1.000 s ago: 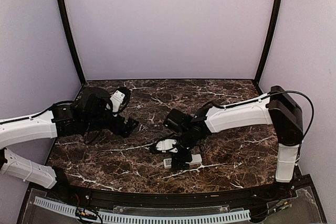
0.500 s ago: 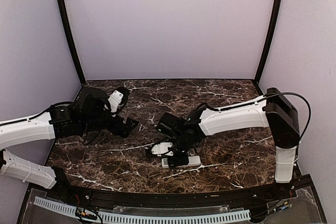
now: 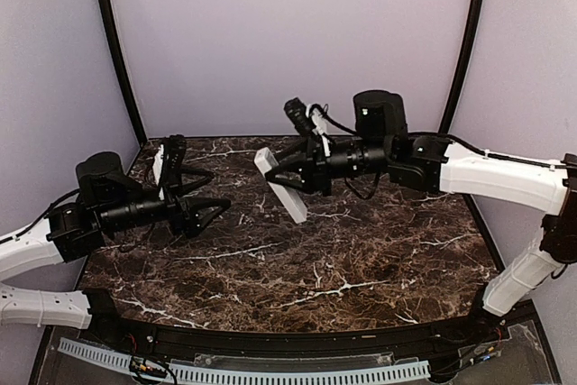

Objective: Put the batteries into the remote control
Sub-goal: Pick up the remote control from the center of the board, then pass from the right arm to the left, then place the remote control at the center of the board.

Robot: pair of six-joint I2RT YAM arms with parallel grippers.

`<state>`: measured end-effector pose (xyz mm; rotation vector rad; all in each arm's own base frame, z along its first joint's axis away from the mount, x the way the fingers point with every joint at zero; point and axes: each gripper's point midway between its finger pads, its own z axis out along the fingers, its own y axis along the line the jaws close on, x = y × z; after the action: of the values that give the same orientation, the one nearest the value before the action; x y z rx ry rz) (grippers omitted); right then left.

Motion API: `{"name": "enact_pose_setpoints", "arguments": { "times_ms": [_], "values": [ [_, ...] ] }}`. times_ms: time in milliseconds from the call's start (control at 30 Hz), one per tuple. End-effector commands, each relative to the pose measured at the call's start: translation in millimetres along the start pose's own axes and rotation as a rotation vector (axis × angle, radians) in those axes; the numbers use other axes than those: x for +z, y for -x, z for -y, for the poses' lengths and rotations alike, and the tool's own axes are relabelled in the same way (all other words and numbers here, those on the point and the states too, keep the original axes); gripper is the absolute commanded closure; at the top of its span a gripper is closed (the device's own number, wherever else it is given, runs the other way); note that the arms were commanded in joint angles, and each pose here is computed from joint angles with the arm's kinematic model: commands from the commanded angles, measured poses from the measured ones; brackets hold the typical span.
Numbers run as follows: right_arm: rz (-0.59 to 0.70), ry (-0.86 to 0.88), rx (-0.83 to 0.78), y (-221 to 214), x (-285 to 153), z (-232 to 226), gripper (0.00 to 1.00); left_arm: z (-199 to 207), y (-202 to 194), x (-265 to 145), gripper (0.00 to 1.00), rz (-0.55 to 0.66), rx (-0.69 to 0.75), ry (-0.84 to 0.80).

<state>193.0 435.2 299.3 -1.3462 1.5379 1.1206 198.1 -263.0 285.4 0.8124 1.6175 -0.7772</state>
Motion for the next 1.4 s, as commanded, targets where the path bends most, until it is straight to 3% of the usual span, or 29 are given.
{"name": "enact_pose_setpoints", "arguments": {
  "times_ms": [0,100,200,300,533,600,667,733,767,800,833,933,1000,1200,1367],
  "values": [
    [0.471,0.18,0.069,91.6,-21.6,-30.2,0.88,61.1,35.4,-2.5,0.11,0.117,0.045,-0.348],
    [0.575,0.16,0.047,111.4,-26.7,-31.4,0.89,67.0,49.5,7.6,0.03,0.106,0.03,-0.368],
    [0.601,0.175,0.012,122.4,-23.5,-41.1,0.89,63.0,68.5,19.6,0.01,0.132,0.0,-0.346],
    [0.615,0.19,-0.012,128.9,-21.0,-48.3,0.89,60.6,78.9,29.0,0.12,0.137,-0.038,-0.339],
    [0.604,0.181,0.004,124.8,-16.7,-48.4,0.9,61.3,81.5,31.7,0.8,0.132,-0.079,-0.347],
    [0.596,0.17,0.008,123.7,-16.4,-46.2,0.89,60.6,81.0,30.2,0.93,0.128,-0.086,-0.341],
    [0.583,0.143,0.016,123.0,-16.4,-42.4,0.83,55.9,79.7,30.0,0.99,0.117,-0.104,-0.311],
    [0.547,0.054,0.061,118.7,-15.3,-28.3,0.6,45.4,76.8,31.6,1.0,0.097,-0.146,-0.247],
    [0.528,-0.019,0.096,116.9,-16.8,-16.6,0.42,32.1,69.8,35.0,1.0,0.07,-0.176,-0.168],
    [0.502,-0.158,0.157,111.5,-19.2,7.4,0.17,21.5,67.1,38.3,1.0,0.054,-0.24,-0.107],
    [0.472,-0.292,0.215,106.2,-25.7,29.1,0.03,-2.4,49.7,41.4,1.0,-0.004,-0.293,0.039],
    [0.3,-0.76,0.396,58.5,-60.4,94.5,0.01,-45.9,6.9,50.6,1.0,-0.175,-0.448,0.332],
    [0.195,-0.937,0.442,28.5,-79.8,113.5,0.01,-62.4,-29.8,52.6,1.0,-0.314,-0.503,0.477],
    [0.034,-1.009,0.484,-21.0,-86.3,118.2,0.01,-83.1,-121.5,63.7,1.0,-0.637,-0.663,0.788],
    [-0.051,-1.009,0.523,-45.4,-82.3,117.7,0.01,-71.3,-175.2,82.5,0.98,-0.886,-0.677,0.791]
  ]
}}
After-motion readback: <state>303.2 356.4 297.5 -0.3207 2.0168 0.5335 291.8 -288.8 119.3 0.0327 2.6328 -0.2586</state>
